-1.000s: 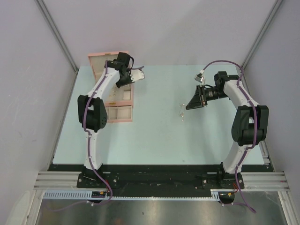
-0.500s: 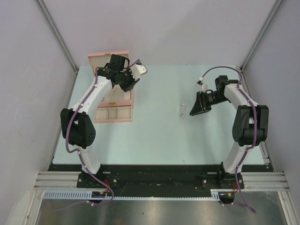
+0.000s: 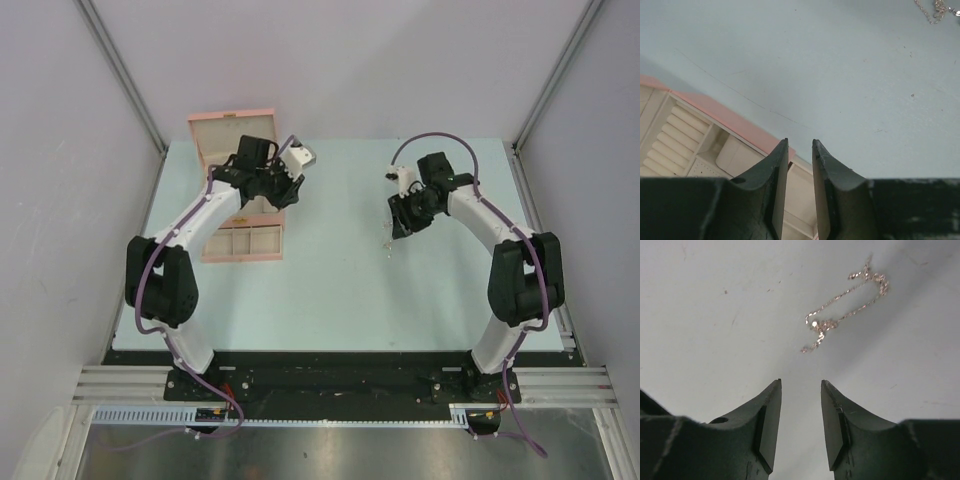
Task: Organize the mixed jewelry
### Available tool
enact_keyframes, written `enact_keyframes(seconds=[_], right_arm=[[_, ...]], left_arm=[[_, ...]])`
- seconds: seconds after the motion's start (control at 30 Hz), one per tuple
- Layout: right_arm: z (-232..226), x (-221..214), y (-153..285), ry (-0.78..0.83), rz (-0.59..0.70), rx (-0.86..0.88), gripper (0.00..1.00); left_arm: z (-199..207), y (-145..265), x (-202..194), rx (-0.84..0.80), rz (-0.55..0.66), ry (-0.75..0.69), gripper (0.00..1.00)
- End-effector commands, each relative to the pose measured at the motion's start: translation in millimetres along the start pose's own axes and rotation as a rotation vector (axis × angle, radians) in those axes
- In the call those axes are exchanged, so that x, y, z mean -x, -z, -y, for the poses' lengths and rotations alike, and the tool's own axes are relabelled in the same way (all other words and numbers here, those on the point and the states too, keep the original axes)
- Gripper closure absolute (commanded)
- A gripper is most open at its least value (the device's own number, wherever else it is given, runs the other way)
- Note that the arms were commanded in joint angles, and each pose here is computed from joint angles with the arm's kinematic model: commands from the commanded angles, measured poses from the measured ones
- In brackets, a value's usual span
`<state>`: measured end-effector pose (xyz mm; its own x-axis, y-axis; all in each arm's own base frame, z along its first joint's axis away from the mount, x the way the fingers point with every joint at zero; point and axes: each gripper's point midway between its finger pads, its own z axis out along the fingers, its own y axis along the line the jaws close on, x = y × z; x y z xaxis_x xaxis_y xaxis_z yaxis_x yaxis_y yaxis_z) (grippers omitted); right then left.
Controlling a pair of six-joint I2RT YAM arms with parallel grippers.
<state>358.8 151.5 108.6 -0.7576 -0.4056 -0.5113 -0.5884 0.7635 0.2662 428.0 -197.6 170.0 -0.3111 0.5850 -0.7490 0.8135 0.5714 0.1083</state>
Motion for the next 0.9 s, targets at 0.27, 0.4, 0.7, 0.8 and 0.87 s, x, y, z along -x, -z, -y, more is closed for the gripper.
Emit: enact_keyframes(seconds=[0.27, 0.4, 0.7, 0.8, 0.87], right_arm=[[32.2, 22.7, -47.3, 0.025, 0.024, -0.302, 0.59], [42.1, 25.2, -56.4, 0.011, 0.036, -0.341, 0.6], [58.4, 33.3, -68.7, 0.017, 0.06, -0.394, 0.6], [63.6, 33.0, -74.2, 0.008, 0.059, -0.398, 0.61], [66.1, 35.2, -76.3, 0.003, 0.068, -0.4, 0.61]], left_arm=[[-14.9, 25.2, 26.2, 0.154, 0.145, 0.04, 0.7], [-14.7, 24.1, 23.8, 0.16, 0.152, 0.039, 0.71], [-12.0, 17.8, 17.6, 0.149, 0.147, 0.041, 0.71], [-11.3, 15.8, 15.8, 0.143, 0.147, 0.039, 0.71], [-10.4, 13.7, 13.2, 0.138, 0.143, 0.036, 0.71]])
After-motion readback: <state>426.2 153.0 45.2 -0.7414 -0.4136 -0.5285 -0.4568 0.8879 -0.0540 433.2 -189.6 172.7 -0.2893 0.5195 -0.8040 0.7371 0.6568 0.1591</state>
